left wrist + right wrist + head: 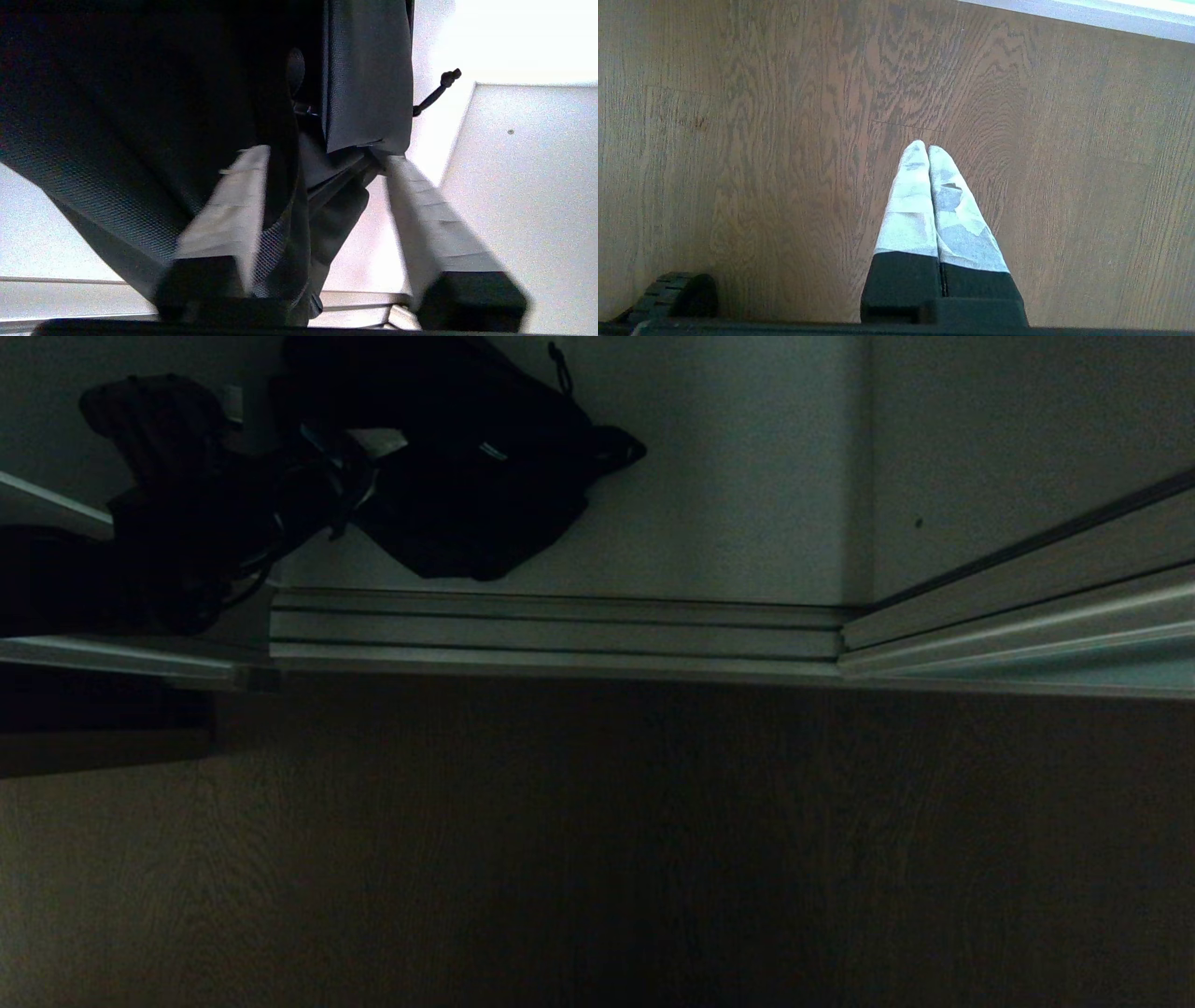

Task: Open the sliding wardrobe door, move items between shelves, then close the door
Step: Place the bag on the lower shelf, then close the door

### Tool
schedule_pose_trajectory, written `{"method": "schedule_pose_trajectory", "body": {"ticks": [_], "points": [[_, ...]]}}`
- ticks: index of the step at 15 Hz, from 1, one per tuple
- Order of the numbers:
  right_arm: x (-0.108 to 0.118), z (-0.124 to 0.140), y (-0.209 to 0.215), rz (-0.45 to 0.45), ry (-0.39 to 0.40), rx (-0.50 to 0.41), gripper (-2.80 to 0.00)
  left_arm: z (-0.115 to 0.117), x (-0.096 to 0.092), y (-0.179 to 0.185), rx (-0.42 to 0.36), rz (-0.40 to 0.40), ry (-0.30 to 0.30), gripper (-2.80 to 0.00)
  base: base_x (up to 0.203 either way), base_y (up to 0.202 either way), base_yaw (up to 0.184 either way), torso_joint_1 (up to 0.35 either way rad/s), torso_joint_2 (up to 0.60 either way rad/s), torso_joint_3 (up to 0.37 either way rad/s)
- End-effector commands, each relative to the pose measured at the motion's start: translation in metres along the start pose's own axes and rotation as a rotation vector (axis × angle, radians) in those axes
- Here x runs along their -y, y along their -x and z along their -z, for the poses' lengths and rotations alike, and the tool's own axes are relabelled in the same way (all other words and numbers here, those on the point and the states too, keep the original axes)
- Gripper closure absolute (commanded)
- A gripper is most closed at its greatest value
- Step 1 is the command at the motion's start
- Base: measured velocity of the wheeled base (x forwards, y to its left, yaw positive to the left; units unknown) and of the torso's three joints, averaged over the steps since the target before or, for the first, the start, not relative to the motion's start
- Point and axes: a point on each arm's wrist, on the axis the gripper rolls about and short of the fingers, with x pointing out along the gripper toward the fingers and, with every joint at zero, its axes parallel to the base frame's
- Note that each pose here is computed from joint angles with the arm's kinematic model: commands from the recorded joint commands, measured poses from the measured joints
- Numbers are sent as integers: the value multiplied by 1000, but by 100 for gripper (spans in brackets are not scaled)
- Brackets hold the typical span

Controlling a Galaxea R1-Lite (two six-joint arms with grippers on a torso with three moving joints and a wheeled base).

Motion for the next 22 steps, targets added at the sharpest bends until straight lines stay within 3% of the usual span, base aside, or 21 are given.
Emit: {"method": "schedule_pose_trajectory", "body": {"ticks": [1, 3, 6, 8, 10, 13, 14, 19, 22], "points": [[0, 0, 0, -1, 1, 2, 0, -2, 3, 1, 14, 13, -5, -280, 0, 0, 0, 0, 0, 0], [0, 0, 0, -1, 1, 3, 0, -10, 16, 7, 21, 36, 0, -280, 0, 0, 0, 0, 0, 0], [0, 0, 0, -1, 1, 3, 0, -13, 31, 21, -14, 59, 67, -280, 0, 0, 0, 0, 0, 0], [0, 0, 0, -1, 1, 3, 0, -8, 38, 31, -127, 106, 93, -280, 0, 0, 0, 0, 0, 0], [0, 0, 0, 0, 1, 2, 0, 6, 36, 33, -229, 89, 144, -280, 0, 0, 0, 0, 0, 0], [0, 0, 0, -1, 1, 3, 0, 14, 34, 32, -265, 49, 178, -280, 0, 0, 0, 0, 0, 0], [0, 0, 0, 0, 1, 2, 0, 13, 36, 34, -268, 48, 181, 0, 0, 0, 0, 0, 0, 0], [0, 0, 0, 0, 1, 2, 0, 40, 33, 59, -433, -30, 287, 0, 0, 0, 0, 0, 0, 0], [0, 0, 0, -1, 1, 2, 0, 50, 52, 92, -482, -22, 267, 0, 0, 0, 0, 0, 0, 0]]}}
